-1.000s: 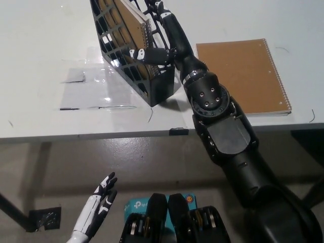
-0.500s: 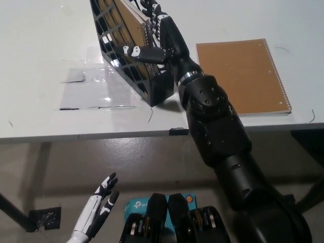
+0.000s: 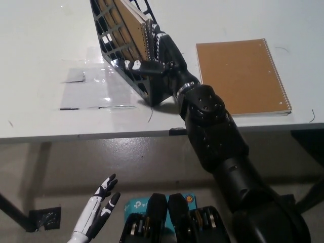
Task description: Use the right hand to pick up a book from the book holder on the left side and put it on another book on the right side
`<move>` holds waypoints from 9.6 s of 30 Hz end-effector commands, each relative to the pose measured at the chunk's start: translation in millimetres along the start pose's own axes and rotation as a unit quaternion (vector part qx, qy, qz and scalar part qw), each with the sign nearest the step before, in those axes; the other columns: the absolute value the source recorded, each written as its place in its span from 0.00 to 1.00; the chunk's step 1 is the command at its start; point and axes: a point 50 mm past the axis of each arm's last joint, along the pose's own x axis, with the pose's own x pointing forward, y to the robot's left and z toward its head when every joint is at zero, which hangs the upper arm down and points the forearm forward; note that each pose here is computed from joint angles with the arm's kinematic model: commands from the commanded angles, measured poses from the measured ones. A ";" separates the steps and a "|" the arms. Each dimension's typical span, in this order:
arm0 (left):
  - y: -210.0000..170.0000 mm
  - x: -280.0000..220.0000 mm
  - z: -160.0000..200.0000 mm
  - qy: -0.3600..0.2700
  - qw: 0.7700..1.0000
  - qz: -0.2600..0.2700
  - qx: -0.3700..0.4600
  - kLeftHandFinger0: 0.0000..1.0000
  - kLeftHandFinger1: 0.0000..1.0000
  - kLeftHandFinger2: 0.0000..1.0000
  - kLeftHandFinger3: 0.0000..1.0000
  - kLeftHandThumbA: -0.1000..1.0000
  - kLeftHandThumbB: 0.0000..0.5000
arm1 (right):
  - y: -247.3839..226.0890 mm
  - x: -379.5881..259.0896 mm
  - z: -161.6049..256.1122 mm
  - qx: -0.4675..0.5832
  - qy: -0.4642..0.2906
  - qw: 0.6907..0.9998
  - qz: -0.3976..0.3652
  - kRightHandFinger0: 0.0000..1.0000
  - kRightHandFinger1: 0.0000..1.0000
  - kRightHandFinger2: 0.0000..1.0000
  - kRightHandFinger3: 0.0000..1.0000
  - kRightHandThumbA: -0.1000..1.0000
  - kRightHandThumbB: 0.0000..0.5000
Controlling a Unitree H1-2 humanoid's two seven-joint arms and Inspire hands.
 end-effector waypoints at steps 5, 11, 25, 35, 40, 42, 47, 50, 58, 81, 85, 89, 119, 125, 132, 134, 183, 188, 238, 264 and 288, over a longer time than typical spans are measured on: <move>7.5 0.6 5.6 -0.013 1.000 0.003 0.009 1.00 1.00 1.00 1.00 1.00 0.42 | -13.6 16.3 10.0 -0.013 -0.011 1.000 -0.001 0.91 1.00 1.00 1.00 1.00 0.62; 7.8 1.4 8.6 -0.014 1.000 0.002 0.006 1.00 1.00 1.00 1.00 0.99 0.42 | -21.6 19.9 14.9 0.000 -0.010 1.000 -0.005 0.90 1.00 1.00 1.00 1.00 0.60; 7.3 1.1 4.5 -0.019 1.000 -0.003 0.011 1.00 1.00 1.00 1.00 0.97 0.40 | 2.7 21.0 75.6 0.023 -0.084 0.996 0.029 0.89 1.00 1.00 1.00 1.00 0.56; 6.7 3.0 7.6 -0.020 1.000 -0.002 0.009 1.00 1.00 1.00 1.00 0.93 0.39 | 14.3 21.0 86.3 0.024 -0.081 0.995 0.043 0.92 1.00 1.00 1.00 1.00 0.55; 7.0 1.6 7.6 -0.021 1.000 -0.006 0.010 1.00 1.00 1.00 1.00 0.93 0.40 | 10.1 22.6 69.3 0.021 -0.058 0.997 0.036 0.88 1.00 1.00 1.00 1.00 0.54; 7.3 1.9 7.3 -0.024 1.000 -0.006 0.005 1.00 1.00 1.00 1.00 0.92 0.37 | 8.5 23.9 64.8 0.021 -0.052 0.998 0.033 0.85 1.00 1.00 1.00 1.00 0.55; 7.6 3.4 8.1 -0.022 1.000 -0.006 0.004 1.00 1.00 1.00 1.00 0.91 0.39 | 0.2 28.8 54.6 0.025 -0.036 0.999 0.025 0.84 1.00 1.00 1.00 1.00 0.63; 7.3 3.6 8.2 -0.024 1.000 -0.006 0.007 1.00 1.00 1.00 1.00 0.92 0.38 | -2.4 30.6 55.2 0.027 -0.033 0.999 0.026 0.88 1.00 1.00 1.00 1.00 0.62; 5.2 0.9 6.6 -0.023 1.000 -0.011 0.008 1.00 1.00 1.00 1.00 0.91 0.36 | 2.6 33.4 62.1 0.104 -0.052 0.993 -0.019 0.01 0.04 0.20 0.14 0.81 0.65; 2.5 -0.6 3.7 -0.022 1.000 -0.010 0.008 1.00 1.00 1.00 1.00 0.88 0.41 | 22.7 16.4 98.1 0.294 -0.074 0.952 0.048 0.00 0.21 0.57 0.69 0.81 0.69; 1.8 -0.8 4.3 -0.022 1.000 -0.010 0.008 1.00 1.00 1.00 1.00 0.89 0.38 | 19.4 21.8 103.8 0.301 -0.066 0.951 0.022 0.00 0.24 0.67 0.70 0.00 0.34; 0.6 -1.5 3.7 -0.019 1.000 -0.010 0.009 1.00 1.00 1.00 1.00 0.92 0.40 | 17.6 27.8 125.9 0.288 -0.082 0.954 0.021 0.00 0.31 0.73 0.82 0.00 0.18; -1.1 -4.7 3.7 -0.019 1.000 -0.011 0.009 1.00 1.00 1.00 1.00 0.97 0.40 | -28.1 48.4 276.5 0.375 -0.160 0.913 0.015 0.00 0.28 0.68 1.00 0.00 0.16; -1.8 -3.9 3.4 -0.022 1.000 -0.011 0.009 1.00 1.00 1.00 1.00 0.96 0.37 | -42.9 45.8 271.4 0.368 -0.163 0.915 0.006 0.00 0.30 0.72 1.00 0.00 0.14; -0.7 -4.2 2.8 -0.018 1.000 -0.013 0.008 1.00 1.00 1.00 1.00 0.96 0.39 | -35.5 29.5 244.4 -0.174 -0.166 0.971 0.008 1.00 1.00 1.00 1.00 0.75 0.99; -1.3 -3.4 3.4 -0.018 1.000 -0.014 0.010 1.00 1.00 1.00 1.00 0.96 0.39 | -16.0 17.7 224.4 -0.303 -0.159 0.939 0.020 1.00 1.00 1.00 1.00 0.88 1.00; -4.5 -8.0 3.4 -0.019 0.999 -0.025 0.022 1.00 1.00 1.00 1.00 0.97 0.43 | 37.7 44.9 93.4 -0.394 -0.055 0.912 -0.097 0.00 0.22 0.70 0.65 0.00 0.47; -2.9 -6.0 5.5 -0.027 0.999 -0.024 0.020 1.00 1.00 1.00 1.00 0.94 0.41 | 32.8 46.4 96.1 -0.372 -0.066 0.919 -0.111 0.00 0.29 0.68 0.77 0.00 0.38; -10.4 -13.7 -5.6 -0.012 0.999 -0.030 -0.001 0.86 0.92 1.00 1.00 0.92 0.32 | -127.8 9.2 259.8 0.335 -0.133 0.931 -0.051 0.00 0.28 0.80 1.00 0.00 0.10; -10.3 -27.8 -14.6 0.001 1.000 -0.018 -0.006 0.85 0.91 1.00 1.00 0.91 0.26 | -252.4 -15.7 181.7 0.434 -0.063 0.891 -0.117 0.00 0.15 0.61 1.00 0.00 0.09; -10.4 -31.6 -13.3 -0.017 1.000 -0.010 -0.009 1.00 1.00 1.00 1.00 1.00 0.53 | -235.1 -17.3 38.4 0.345 0.111 0.904 -0.227 0.00 0.21 0.83 1.00 0.00 0.19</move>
